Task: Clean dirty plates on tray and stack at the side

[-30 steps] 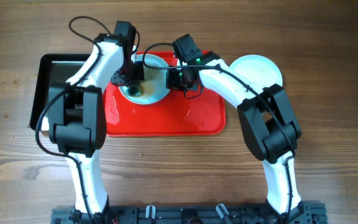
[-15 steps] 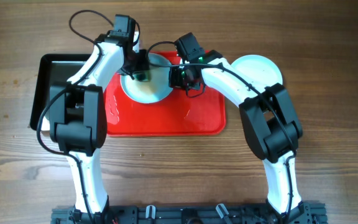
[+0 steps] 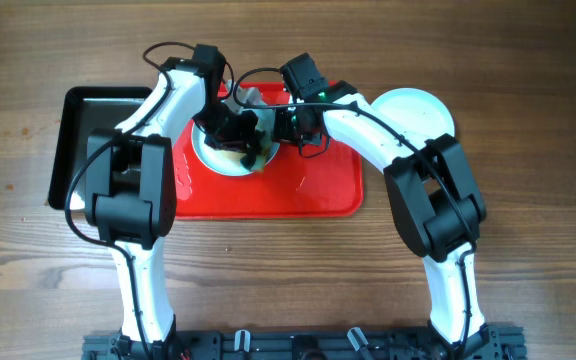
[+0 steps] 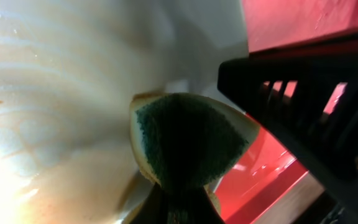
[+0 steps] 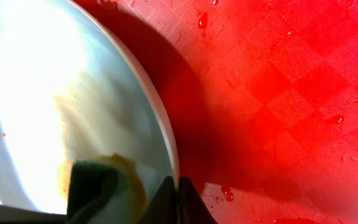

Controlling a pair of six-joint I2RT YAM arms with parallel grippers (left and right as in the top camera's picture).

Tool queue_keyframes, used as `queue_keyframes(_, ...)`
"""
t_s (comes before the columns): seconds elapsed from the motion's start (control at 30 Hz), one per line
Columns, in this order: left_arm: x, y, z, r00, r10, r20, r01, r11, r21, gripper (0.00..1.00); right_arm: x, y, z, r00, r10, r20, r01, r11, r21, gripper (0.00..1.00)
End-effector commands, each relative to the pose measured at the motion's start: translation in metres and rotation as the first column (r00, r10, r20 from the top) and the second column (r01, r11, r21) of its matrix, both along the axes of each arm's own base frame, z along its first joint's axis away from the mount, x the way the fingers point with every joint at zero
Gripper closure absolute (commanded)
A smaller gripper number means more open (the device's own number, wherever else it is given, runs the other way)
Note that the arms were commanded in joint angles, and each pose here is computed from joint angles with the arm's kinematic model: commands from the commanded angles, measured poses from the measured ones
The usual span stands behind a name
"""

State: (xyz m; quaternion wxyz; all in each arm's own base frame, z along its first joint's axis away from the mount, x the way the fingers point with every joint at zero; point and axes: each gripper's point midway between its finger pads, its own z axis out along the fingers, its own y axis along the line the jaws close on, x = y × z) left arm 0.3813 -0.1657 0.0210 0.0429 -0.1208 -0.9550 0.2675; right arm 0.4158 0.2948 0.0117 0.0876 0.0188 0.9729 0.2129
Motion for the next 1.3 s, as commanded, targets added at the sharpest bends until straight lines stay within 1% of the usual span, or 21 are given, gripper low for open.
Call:
queue_keyframes(0.0, -0.001, 0.029, -0.015, 1.000, -0.011, -0.005, 0.011, 0.993, 0.115, 0.96, -0.006, -0.001, -0.014, 1.000, 0.019, -0.021, -0.020, 1.000, -0.024, 0.96)
queue_keyframes(0.03, 0.001, 0.040, -0.018, 1.000, 0.022, -0.008, -0.021, 0.985, 0.169, 0.96, -0.006, -0.001, -0.014, 1.000, 0.019, -0.021, -0.020, 1.000, -0.024, 0.96)
queue_keyframes(0.1, 0.006, 0.067, -0.025, 0.995, 0.100, -0.001, -0.095, 0.948, 0.305, 0.96, -0.006, -0.001, -0.014, 1.000, 0.019, -0.022, -0.019, 1.000, -0.024, 0.96)
queue_keyframes(0.2, 0.013, 0.112, -0.030, 0.973, 0.223, 0.054, -0.218, 0.831, 0.511, 0.96, -0.006, -0.001, -0.014, 1.000, 0.019, -0.021, -0.019, 1.000, -0.024, 0.96)
queue_keyframes(0.27, 0.018, 0.127, -0.030, 0.960, 0.263, 0.099, -0.271, 0.770, 0.577, 0.96, -0.006, -0.001, -0.014, 1.000, 0.019, -0.021, -0.019, 1.000, -0.024, 0.96)
queue_keyframes(0.3, 0.022, 0.130, -0.030, 0.952, 0.279, 0.125, -0.297, 0.753, 0.587, 0.96, -0.006, -0.001, -0.014, 1.000, 0.019, -0.021, -0.019, 1.000, -0.024, 0.96)
queue_keyframes(0.4, 0.045, 0.125, -0.031, 0.929, 0.303, 0.211, -0.369, 0.752, 0.546, 0.96, -0.006, -0.001, -0.014, 1.000, 0.018, -0.021, -0.019, 1.000, -0.024, 0.96)
queue_keyframes(0.47, 0.059, 0.122, -0.030, 0.898, 0.350, 0.267, -0.439, 0.736, 0.515, 0.96, -0.006, -0.001, -0.014, 1.000, 0.019, -0.021, -0.019, 1.000, -0.025, 0.95)
queue_keyframes(0.5, 0.066, 0.123, -0.029, 0.877, 0.381, 0.294, -0.481, 0.718, 0.504, 0.96, -0.006, -0.001, -0.014, 1.000, 0.019, -0.021, -0.020, 1.000, -0.025, 0.96)
queue_keyframes(0.57, 0.076, 0.128, -0.027, 0.822, 0.452, 0.347, -0.570, 0.660, 0.490, 0.96, -0.006, -0.001, -0.014, 1.000, 0.019, -0.023, -0.019, 0.999, -0.025, 0.96)
queue_keyframes(0.63, 0.080, 0.135, -0.025, 0.779, 0.494, 0.385, -0.626, 0.606, 0.491, 0.96, -0.006, -0.001, -0.014, 1.000, 0.018, -0.023, -0.019, 1.000, -0.025, 0.96)
queue_keyframes(0.67, 0.082, 0.138, -0.024, 0.766, 0.504, 0.400, -0.643, 0.584, 0.495, 0.96, -0.006, -0.001, -0.014, 1.000, 0.019, -0.022, -0.019, 0.999, -0.025, 0.96)
queue_keyframes(0.7, 0.083, 0.145, -0.022, 0.741, 0.516, 0.429, -0.671, 0.544, 0.504, 0.96, -0.006, -0.001, -0.014, 1.000, 0.018, -0.021, -0.019, 1.000, -0.025, 0.96)
queue_keyframes(0.83, 0.089, 0.163, -0.016, 0.666, 0.536, 0.518, -0.744, 0.431, 0.511, 0.96, -0.005, -0.001, -0.014, 1.000, 0.019, -0.021, -0.019, 1.000, -0.024, 0.96)
queue_keyframes(0.93, 0.096, 0.164, -0.011, 0.648, 0.519, 0.558, -0.761, 0.414, 0.499, 0.96, -0.006, -0.001, -0.014, 1.000, 0.019, -0.021, -0.019, 1.000, -0.025, 0.96)
queue_keyframes(1.07, 0.106, 0.148, -0.003, 0.631, 0.502, 0.592, -0.775, 0.438, 0.455, 0.96, -0.006, -0.001, -0.014, 1.000, 0.019, -0.021, -0.019, 1.000, -0.025, 0.96)
queue_keyframes(1.17, 0.112, 0.133, 0.013, 0.616, 0.489, 0.617, -0.783, 0.464, 0.414, 0.96, -0.006, -0.001, -0.014, 1.000, 0.019, -0.021, -0.019, 1.000, -0.025, 0.96)
queue_keyframes(1.27, 0.114, 0.131, 0.031, 0.591, 0.499, 0.634, -0.800, 0.464, 0.380, 0.96, -0.006, -0.001, -0.014, 1.000, 0.018, -0.021, -0.019, 1.000, -0.025, 0.96)
